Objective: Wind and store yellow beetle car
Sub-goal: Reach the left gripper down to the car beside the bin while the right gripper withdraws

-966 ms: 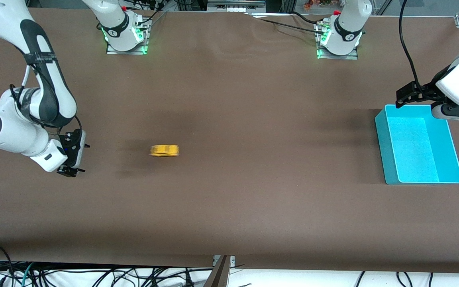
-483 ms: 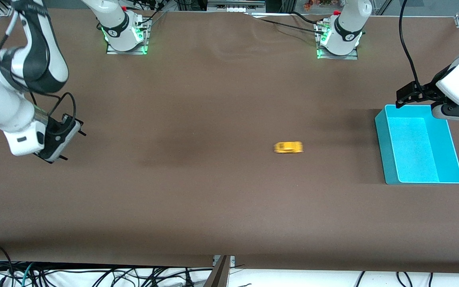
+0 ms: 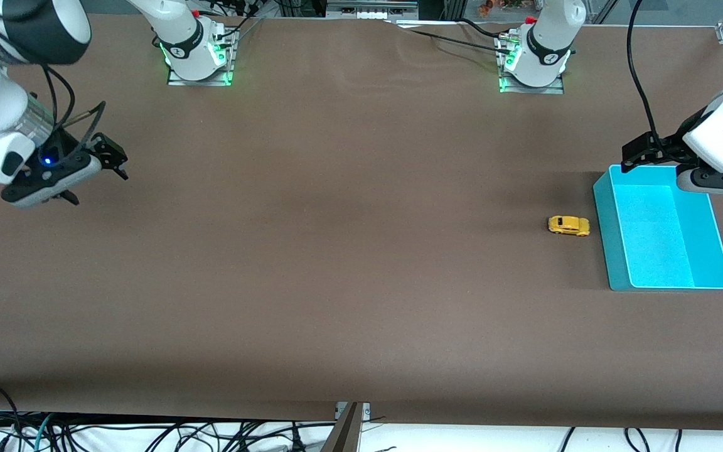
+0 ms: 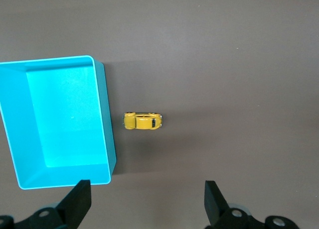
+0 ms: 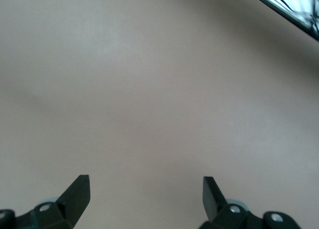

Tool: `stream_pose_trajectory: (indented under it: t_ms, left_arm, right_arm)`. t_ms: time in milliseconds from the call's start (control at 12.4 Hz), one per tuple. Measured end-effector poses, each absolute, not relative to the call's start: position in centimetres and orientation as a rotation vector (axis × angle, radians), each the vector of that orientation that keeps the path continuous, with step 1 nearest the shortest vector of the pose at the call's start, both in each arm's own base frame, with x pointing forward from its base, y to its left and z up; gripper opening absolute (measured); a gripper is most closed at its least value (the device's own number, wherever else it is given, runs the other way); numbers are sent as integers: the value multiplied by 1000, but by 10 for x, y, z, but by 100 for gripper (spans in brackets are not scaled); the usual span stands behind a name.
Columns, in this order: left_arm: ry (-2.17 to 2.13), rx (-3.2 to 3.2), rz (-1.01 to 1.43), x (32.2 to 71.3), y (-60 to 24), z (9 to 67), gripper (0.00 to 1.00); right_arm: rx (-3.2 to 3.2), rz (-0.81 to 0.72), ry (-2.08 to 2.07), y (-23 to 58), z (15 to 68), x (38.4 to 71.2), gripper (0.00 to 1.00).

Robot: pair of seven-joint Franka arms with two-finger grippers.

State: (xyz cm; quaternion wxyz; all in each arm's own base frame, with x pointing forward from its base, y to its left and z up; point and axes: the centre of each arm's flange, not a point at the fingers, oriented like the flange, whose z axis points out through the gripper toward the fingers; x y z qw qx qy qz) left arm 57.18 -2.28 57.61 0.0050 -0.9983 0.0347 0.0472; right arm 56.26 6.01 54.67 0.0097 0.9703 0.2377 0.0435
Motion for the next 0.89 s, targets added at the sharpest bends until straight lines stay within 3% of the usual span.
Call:
stream_pose_trajectory:
  t_ms: [322,564,886]
  left_arm:
    - [261,-3118,209,577,-66,554,100]
    - [682,-3064,345,588,-116,500,100]
    - [1177,-2961,434,603,-107,429,100]
  right_arm:
    - [3111,116,367,63,555,553,100]
    - [3132,18,207,67,563,536,100]
    - [3160,-32,43,73,583,514,100]
